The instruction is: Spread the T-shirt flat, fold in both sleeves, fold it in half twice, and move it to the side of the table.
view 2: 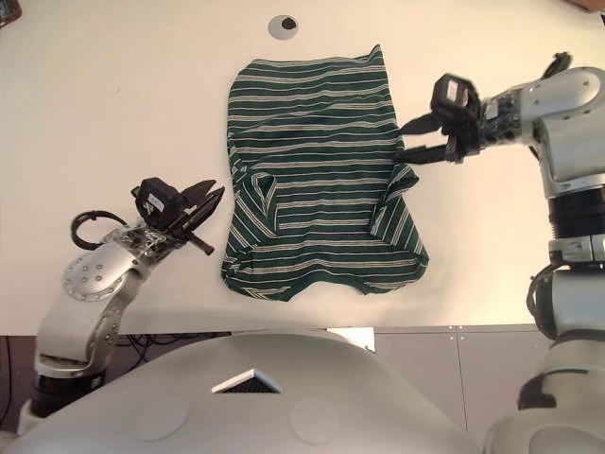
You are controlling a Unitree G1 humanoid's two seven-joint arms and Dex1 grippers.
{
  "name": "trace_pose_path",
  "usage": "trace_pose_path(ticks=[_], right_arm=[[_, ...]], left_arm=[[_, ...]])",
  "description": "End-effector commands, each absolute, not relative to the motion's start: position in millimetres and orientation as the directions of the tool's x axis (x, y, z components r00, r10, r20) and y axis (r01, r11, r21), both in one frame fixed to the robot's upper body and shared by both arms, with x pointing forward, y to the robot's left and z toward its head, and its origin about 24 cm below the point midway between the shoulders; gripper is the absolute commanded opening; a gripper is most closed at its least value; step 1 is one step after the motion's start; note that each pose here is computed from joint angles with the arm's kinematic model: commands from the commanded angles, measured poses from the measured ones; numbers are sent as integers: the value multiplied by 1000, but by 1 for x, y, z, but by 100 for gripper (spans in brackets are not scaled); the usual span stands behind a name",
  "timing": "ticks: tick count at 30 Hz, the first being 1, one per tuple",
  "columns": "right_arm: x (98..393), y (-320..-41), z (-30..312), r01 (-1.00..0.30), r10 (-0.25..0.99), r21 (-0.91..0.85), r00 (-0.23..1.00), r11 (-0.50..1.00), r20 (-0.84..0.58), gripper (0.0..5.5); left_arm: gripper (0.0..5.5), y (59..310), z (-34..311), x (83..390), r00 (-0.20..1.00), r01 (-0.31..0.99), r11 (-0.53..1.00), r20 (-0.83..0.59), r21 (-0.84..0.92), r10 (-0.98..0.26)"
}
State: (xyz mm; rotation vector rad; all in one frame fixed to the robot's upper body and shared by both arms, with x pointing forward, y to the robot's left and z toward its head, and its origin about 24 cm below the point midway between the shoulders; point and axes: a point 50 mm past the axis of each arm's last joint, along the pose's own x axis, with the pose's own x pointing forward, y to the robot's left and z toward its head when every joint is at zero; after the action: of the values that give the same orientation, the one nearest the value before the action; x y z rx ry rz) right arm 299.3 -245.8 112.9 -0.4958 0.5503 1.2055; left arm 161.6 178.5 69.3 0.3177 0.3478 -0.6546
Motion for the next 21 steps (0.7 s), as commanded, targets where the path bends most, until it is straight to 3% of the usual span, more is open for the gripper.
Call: trace_pose_path(ticks=[1,3,6,12,21], right_arm=[[283,-267,110,-979,752,-127,205,161,-627,222],[271,-276,101,-983,737,-179,140,26,-661,222],[255,-274,80,-941,735,-317,133,-116,-664,222],[239,-277,74,-855,724,-406,52,-324,-688,222],[205,-291,60,-765,622,-343,-96,-546,-777,222]], left_arm=[[131,205,60,160,612,784,499,-594,369,-522],[162,216,54,157,568,822,397,-647,410,-509],[216,226,42,149,518,854,249,-694,457,-500],[216,230,24,128,351,905,-19,-772,424,-530],[216,229,26,120,283,906,-107,-775,409,-564]])
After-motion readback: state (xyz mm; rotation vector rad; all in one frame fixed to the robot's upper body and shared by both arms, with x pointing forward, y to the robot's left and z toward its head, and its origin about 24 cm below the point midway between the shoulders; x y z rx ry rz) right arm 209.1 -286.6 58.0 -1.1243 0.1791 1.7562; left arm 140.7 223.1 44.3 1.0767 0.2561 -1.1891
